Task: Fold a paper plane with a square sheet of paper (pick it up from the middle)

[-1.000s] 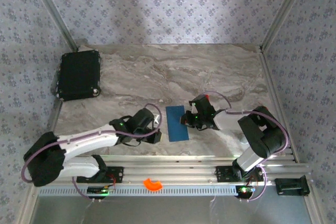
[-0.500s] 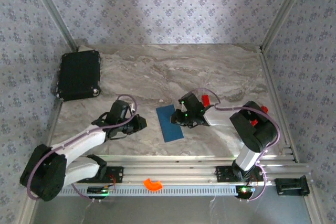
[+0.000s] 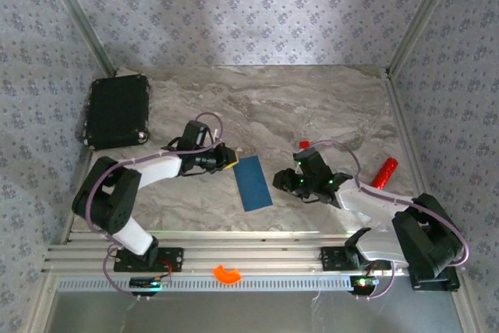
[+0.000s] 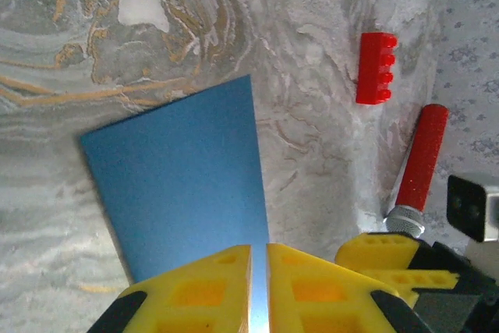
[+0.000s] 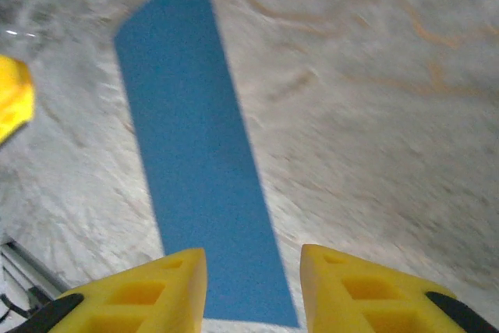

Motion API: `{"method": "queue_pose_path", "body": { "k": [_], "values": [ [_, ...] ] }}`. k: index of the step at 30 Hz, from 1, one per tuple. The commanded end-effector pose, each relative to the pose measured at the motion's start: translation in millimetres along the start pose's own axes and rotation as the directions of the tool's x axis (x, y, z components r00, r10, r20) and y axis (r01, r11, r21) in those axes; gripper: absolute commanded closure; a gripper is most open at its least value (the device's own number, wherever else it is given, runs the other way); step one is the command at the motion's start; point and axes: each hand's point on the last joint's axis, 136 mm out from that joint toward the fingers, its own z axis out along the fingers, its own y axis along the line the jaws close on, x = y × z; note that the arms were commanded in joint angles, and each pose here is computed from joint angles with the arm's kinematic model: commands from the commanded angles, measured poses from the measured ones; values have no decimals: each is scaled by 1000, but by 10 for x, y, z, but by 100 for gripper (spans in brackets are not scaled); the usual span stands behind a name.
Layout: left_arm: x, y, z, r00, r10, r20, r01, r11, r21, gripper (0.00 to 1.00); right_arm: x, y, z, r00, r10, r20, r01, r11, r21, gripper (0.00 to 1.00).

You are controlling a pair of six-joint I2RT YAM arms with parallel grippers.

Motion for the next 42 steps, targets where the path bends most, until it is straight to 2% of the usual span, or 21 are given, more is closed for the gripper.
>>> {"method": "queue_pose_path", "body": {
  "k": [1,7,15,28,37,42],
  "values": [
    [-114,-89,72,1000,8,-1,-8,999,35,88,91,-34,1,997,67,-50,-67,998,-11,62],
    [-194,54,264,1000,-2,-18,2,1000,-7,88,124,68,52,993,38,-109,-43,998,-44,60],
    [-236,266,384,999,6,-37,-9,996,-92,89,191,92,97,986,48,-159,-55,997,-45,54],
    [3,817,421,997,-32,-64,16,972,-233,89,396,193,219,959,15,-283,-32,998,-59,48],
    [32,829,421,997,-24,-75,6,973,-231,89,415,183,258,955,20,-295,-35,998,-48,46],
    [26,799,436,996,-16,-85,-3,976,-219,89,374,352,296,952,6,-305,-52,988,-143,50]
  ]
}}
